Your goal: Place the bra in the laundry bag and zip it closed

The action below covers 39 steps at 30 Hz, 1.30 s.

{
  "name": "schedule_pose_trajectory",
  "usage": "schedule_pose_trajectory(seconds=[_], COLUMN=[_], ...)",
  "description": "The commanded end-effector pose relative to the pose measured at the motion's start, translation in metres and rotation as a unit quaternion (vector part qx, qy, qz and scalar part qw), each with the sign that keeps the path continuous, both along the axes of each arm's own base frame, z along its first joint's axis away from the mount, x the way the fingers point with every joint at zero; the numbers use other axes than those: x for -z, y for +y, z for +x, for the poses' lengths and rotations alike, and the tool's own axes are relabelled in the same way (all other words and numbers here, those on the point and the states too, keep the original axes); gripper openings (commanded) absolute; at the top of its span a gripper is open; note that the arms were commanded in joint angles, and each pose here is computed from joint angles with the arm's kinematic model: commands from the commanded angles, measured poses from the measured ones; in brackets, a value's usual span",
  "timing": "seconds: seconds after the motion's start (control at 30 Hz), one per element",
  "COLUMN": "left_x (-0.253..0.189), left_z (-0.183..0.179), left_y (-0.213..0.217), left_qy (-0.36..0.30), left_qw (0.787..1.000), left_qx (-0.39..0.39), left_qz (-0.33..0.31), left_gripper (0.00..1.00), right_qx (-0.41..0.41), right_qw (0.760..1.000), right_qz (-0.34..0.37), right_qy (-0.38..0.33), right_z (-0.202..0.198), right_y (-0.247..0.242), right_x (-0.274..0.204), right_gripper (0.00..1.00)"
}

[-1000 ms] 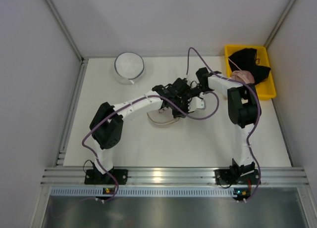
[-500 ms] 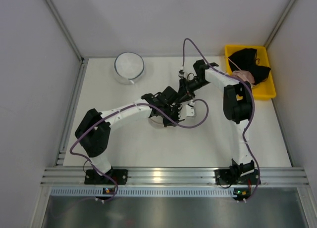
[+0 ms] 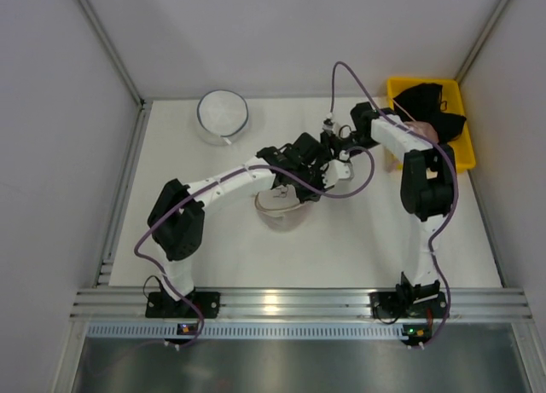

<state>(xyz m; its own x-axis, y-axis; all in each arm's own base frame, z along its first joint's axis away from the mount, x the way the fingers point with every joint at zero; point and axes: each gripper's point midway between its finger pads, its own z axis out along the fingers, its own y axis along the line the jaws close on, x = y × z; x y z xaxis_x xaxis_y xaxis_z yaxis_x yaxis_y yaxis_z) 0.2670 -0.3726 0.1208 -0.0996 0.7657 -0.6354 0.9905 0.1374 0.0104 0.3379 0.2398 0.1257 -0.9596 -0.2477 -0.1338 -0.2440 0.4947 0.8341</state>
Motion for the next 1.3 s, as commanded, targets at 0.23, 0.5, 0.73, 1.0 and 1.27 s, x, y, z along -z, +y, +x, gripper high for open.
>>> schedule_pose_trajectory(seconds=[0.23, 0.5, 0.73, 1.0, 1.27], left_x=[-0.019, -0.036, -0.041, -0.038, -0.034], left_z=[0.045, 0.028, -0.025, -0.017, 0.002], left_y=[-0.032, -0.025, 0.001, 0.005, -0.018], left_qy=[-0.075, -0.069, -0.022, -0.025, -0.021], left_qw=[0.997, 0.996, 0.997, 0.998, 0.998], left_qx=[-0.005, 0.01, 0.046, 0.013, 0.006], left_qz=[-0.029, -0.05, -0.065, -0.051, -0.053], left_gripper=[0.0, 0.0, 0.0, 0.0, 0.0], right_qx=[-0.036, -0.043, -0.031, -0.022, -0.024], right_qw=[0.995, 0.996, 0.998, 0.999, 0.994], right_qz=[0.068, 0.069, 0.056, 0.041, 0.056], right_qy=[0.067, 0.028, -0.029, -0.008, 0.091], right_z=[-0.039, -0.016, 0.03, 0.01, -0.048], right_y=[0.024, 0.03, 0.028, 0.018, 0.01], right_x=[-0.013, -0.017, -0.008, -0.015, -0.016], right_gripper=[0.55, 0.0, 0.0, 0.76, 0.92])
